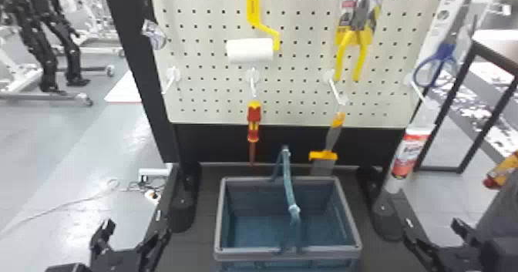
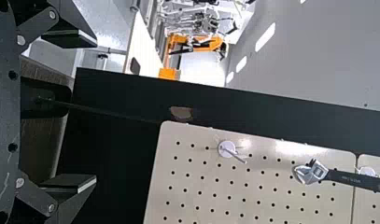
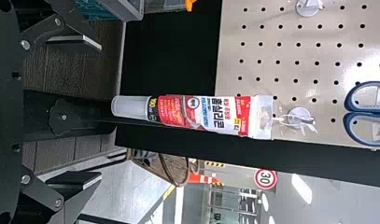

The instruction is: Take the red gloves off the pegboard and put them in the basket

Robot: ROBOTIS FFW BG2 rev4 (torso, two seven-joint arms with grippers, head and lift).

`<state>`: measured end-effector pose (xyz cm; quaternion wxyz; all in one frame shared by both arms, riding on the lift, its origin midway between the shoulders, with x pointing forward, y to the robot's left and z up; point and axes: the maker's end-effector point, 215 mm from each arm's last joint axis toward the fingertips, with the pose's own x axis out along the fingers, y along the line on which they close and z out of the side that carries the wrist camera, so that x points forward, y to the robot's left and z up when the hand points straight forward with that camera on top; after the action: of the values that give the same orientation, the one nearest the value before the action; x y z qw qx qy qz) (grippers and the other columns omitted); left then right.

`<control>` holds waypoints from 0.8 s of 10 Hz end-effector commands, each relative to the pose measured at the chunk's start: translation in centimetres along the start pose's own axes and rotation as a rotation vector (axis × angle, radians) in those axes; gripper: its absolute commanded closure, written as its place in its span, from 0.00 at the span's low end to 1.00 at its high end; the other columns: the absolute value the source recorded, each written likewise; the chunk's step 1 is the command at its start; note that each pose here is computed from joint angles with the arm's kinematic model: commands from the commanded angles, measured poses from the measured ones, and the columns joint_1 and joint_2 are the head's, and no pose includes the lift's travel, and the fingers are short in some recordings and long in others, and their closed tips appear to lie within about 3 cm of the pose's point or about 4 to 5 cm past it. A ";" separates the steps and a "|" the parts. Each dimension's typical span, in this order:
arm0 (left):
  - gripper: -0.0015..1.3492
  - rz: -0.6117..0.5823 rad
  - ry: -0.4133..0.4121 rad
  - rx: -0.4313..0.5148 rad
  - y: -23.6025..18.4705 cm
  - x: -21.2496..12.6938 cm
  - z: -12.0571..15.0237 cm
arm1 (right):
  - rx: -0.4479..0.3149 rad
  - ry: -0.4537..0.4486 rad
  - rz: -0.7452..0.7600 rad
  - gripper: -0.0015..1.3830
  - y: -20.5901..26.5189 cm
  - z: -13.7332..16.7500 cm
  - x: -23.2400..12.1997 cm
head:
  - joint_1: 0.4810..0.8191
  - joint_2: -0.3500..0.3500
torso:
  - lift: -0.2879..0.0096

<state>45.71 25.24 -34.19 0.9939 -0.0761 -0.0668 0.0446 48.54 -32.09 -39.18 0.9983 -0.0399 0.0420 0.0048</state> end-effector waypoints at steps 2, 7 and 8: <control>0.19 0.000 -0.002 0.000 0.0 0.1 0.1 | -0.002 -0.001 0.000 0.22 0.0 0.1 0.1 | 0.20 0.50 | 0.63; 0.19 -0.002 -0.005 -0.001 -0.1 0.1 0.1 | -0.009 -0.005 0.000 0.22 0.0 0.3 0.2 | 0.20 0.50 | 0.63; 0.20 -0.002 -0.005 -0.001 -0.1 0.1 0.1 | -0.009 -0.006 0.000 0.22 0.0 0.4 0.2 | 0.20 0.50 | 0.63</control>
<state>45.81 25.19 -34.04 0.9937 -0.0763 -0.0692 0.0440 48.75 -32.08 -38.87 0.9982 -0.0445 0.0396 0.0049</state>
